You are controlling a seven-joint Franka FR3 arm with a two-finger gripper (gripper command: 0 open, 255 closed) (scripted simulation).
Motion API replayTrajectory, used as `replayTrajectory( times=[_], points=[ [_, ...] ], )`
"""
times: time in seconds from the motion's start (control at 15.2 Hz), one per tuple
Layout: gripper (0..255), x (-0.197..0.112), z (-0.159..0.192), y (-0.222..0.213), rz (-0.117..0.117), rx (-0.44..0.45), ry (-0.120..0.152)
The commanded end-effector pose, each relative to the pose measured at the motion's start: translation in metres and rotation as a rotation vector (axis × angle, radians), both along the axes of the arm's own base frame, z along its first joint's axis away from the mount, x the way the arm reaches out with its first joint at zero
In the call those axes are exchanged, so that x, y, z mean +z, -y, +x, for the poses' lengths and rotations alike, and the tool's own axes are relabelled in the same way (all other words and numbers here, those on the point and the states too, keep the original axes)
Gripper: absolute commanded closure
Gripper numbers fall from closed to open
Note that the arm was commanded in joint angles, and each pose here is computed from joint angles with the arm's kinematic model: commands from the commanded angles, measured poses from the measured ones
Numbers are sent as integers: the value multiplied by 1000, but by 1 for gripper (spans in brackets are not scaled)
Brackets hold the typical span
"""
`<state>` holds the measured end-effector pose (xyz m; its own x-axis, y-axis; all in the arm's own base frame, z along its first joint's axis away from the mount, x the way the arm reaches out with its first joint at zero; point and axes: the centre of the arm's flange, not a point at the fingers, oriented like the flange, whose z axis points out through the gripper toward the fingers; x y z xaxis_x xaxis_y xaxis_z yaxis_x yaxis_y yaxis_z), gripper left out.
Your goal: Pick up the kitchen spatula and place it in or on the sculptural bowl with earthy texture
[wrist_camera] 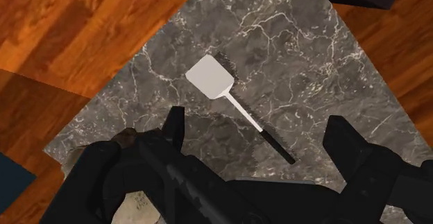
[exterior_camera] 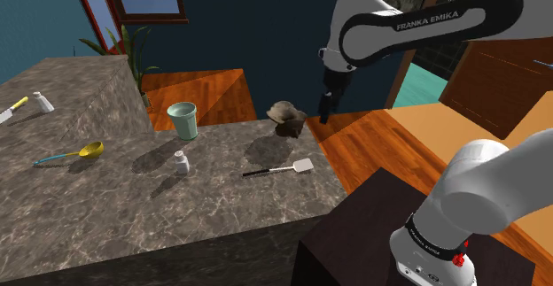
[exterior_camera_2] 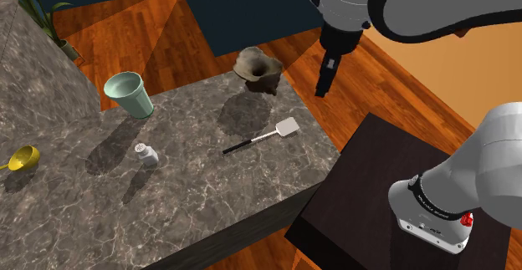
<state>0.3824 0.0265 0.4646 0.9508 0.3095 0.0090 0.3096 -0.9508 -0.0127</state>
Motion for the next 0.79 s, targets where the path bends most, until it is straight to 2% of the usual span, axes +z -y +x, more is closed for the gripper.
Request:
replayTrajectory(
  times=[0.0,0.73],
  points=[
    [0,-24,14,-2,2,74,8],
    [0,-147,80,-34,17,462,32]
  ],
)
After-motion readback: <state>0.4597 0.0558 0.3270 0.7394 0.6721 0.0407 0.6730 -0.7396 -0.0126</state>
